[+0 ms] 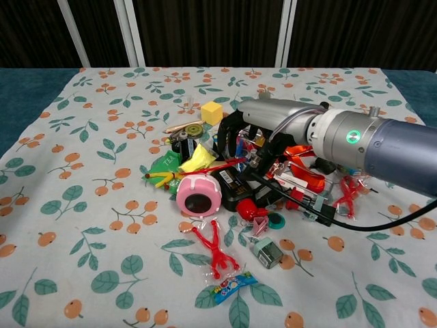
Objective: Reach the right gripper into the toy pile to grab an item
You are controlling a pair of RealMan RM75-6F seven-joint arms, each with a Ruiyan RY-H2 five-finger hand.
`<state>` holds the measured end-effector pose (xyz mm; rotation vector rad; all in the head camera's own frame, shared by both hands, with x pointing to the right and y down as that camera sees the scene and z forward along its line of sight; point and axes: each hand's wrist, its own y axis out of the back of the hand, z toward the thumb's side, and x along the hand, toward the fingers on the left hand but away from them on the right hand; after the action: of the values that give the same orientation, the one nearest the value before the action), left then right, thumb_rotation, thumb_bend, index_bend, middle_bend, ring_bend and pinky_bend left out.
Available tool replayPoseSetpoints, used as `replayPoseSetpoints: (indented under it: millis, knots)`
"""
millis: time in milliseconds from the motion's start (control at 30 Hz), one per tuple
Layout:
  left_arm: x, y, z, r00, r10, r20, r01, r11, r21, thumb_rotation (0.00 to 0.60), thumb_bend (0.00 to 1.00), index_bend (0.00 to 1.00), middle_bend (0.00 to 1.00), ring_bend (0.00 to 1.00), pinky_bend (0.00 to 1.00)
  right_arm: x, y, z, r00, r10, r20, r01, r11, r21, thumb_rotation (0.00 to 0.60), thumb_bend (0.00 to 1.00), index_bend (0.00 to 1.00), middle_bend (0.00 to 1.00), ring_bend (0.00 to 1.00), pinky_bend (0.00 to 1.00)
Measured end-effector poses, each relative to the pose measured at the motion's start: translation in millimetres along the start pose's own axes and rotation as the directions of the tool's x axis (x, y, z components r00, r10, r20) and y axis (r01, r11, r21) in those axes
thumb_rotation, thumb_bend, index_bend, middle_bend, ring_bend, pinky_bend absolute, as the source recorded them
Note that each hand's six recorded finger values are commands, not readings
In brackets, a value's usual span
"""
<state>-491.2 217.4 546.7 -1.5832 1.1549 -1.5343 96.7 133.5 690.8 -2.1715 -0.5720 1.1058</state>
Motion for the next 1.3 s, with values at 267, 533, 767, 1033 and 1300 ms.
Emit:
replayPoseSetpoints:
  millis: [267, 533, 767, 1033, 1300]
  knots:
    - [0.3, 0.2, 0.2, 1.000, -0.002, -0.002, 0.002, 1.000, -0.001, 0.600, 0.57, 0.10, 0.00, 0.03, 0.05, -3.8, -5.4, -1.0, 1.000, -0.007, 0.001, 0.007, 1.000, -0.015, 0.600, 0.37, 0.51, 0.49, 0.28, 0.26]
    - [0.6, 0.8, 0.4, 1.000, -0.001, -0.004, 0.001, 1.000, -0.004, 0.600, 0.57, 0.10, 0.00, 0.03, 0.05, -6.2, -6.3, 2.3, 0.999, -0.032, -0.008, 0.032, 0.999, -0.036, 0.600, 0.43, 0.57, 0.52, 0.32, 0.26]
    - [0.9, 1.4, -0.3, 1.000, -0.002, -0.007, 0.002, 1.000, -0.006, 0.600, 0.57, 0.10, 0.00, 0.03, 0.05, -5.9, -9.3, 6.0, 0.999, -0.029, -0.020, 0.028, 0.999, -0.045, 0.600, 0.46, 0.58, 0.54, 0.33, 0.26]
    - [1.1, 1.5, -0.2, 1.000, -0.002, -0.007, 0.002, 1.000, -0.008, 0.600, 0.57, 0.10, 0.00, 0.03, 0.05, -7.1, -8.9, 9.8, 0.999, -0.029, -0.026, 0.027, 0.998, -0.057, 0.600, 0.48, 0.64, 0.57, 0.35, 0.26]
    - [1.0, 1.8, -1.2, 1.000, -0.002, -0.009, 0.002, 1.000, -0.010, 0.600, 0.57, 0.10, 0.00, 0.03, 0.05, -7.0, -4.2, 8.1, 0.999, -0.044, -0.021, 0.042, 0.997, -0.070, 0.600, 0.49, 0.67, 0.59, 0.36, 0.27]
